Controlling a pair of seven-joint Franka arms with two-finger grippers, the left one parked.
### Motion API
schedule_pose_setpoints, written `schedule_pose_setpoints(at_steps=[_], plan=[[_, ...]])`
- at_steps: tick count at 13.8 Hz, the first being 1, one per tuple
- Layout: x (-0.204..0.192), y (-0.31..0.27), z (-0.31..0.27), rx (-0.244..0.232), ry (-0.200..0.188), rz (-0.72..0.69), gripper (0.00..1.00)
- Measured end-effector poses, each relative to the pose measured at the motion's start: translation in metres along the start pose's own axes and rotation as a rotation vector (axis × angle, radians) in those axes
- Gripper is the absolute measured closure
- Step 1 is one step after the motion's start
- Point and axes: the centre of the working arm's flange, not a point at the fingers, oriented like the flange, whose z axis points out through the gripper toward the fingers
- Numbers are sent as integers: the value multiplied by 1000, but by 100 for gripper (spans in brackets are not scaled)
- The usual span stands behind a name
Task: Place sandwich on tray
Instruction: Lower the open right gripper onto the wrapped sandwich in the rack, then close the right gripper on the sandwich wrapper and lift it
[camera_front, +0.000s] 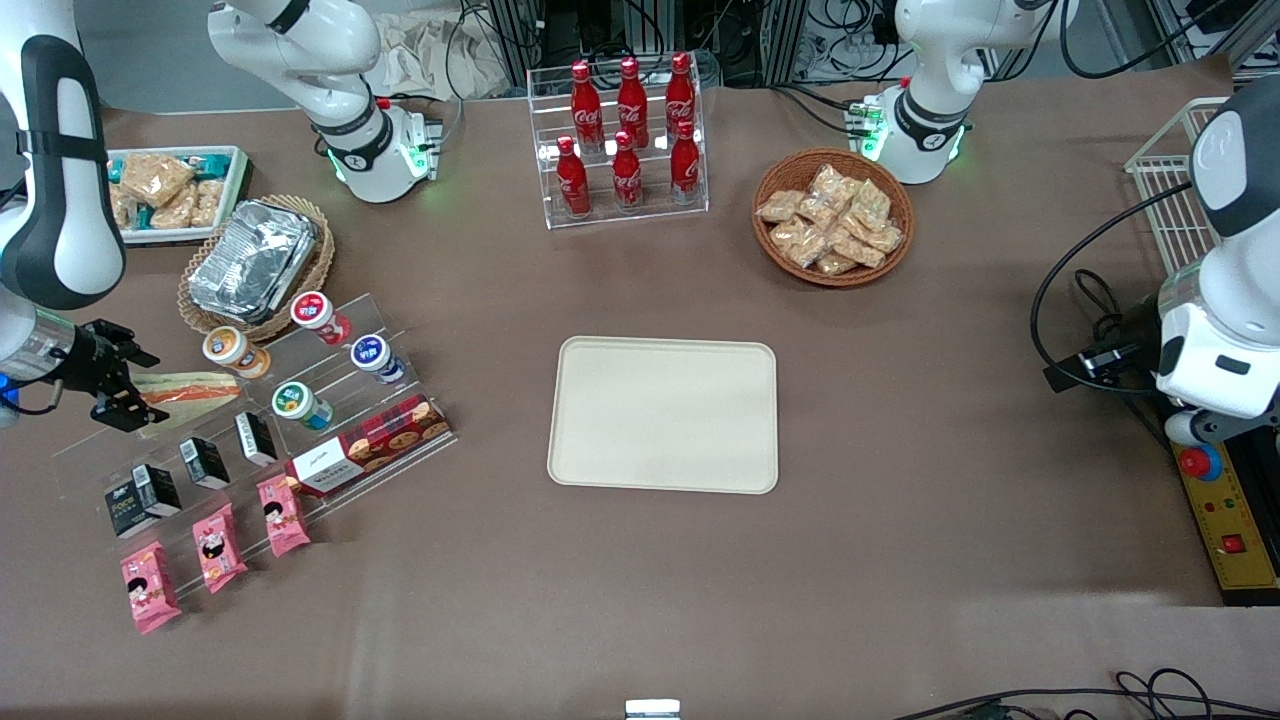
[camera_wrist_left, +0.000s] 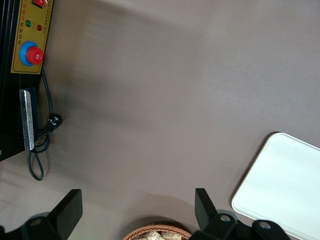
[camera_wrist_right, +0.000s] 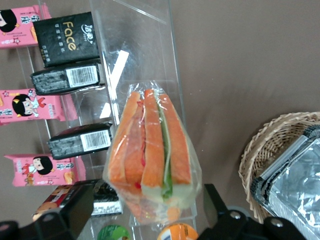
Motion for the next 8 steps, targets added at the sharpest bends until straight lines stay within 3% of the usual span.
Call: schedule_pose_setpoints(at_steps=[2,7,8], plan=[[1,1,6,-3,1,-5,4],[4,1,10,-4,3,-15,56],[4,1,10,-4,3,-15,61]])
